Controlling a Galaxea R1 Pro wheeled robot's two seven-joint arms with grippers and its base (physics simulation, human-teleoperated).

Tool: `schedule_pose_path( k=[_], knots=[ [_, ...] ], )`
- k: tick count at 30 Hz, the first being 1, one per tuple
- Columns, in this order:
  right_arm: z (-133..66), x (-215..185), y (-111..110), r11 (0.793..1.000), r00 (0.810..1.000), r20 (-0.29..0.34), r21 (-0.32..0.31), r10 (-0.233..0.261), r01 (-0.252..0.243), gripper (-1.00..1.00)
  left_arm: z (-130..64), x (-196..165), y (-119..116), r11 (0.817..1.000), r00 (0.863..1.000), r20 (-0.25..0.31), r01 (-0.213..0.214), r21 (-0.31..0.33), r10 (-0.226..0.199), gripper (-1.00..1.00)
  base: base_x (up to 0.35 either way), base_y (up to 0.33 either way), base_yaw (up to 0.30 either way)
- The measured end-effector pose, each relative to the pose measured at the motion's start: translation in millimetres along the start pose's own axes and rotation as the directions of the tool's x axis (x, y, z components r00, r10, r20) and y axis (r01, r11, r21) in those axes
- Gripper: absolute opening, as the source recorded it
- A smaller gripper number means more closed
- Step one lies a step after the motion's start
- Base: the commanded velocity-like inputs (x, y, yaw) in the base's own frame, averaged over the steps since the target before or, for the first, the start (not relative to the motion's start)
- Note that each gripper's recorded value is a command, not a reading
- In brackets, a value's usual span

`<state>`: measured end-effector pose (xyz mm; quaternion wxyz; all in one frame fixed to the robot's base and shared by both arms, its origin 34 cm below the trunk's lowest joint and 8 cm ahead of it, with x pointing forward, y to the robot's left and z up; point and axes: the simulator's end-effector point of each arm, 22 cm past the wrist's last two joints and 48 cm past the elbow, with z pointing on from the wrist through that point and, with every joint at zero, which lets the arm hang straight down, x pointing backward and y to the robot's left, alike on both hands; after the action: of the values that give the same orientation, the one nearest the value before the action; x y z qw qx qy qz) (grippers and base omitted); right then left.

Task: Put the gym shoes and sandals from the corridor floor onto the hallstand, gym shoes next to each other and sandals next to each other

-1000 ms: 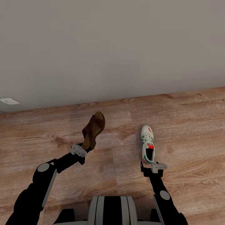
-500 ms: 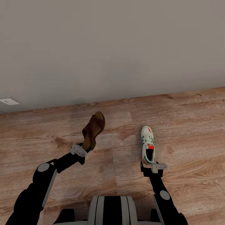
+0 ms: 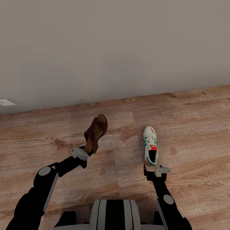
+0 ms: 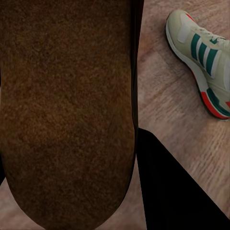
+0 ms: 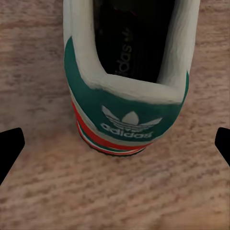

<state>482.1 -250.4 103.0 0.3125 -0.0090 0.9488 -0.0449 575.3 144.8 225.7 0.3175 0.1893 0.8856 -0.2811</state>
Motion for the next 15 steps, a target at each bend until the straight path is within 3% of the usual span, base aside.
schedule_pose_path(
  k=[15],
  knots=[
    [0.1,1.4,0.0,1.000,1.000,-0.002,0.000,0.000,0.000,1.00,3.8,0.3,-7.0,1.000,1.000,-0.001,0.000,0.015,0.000,-1.00,0.006,0.000,0.000]
  ],
)
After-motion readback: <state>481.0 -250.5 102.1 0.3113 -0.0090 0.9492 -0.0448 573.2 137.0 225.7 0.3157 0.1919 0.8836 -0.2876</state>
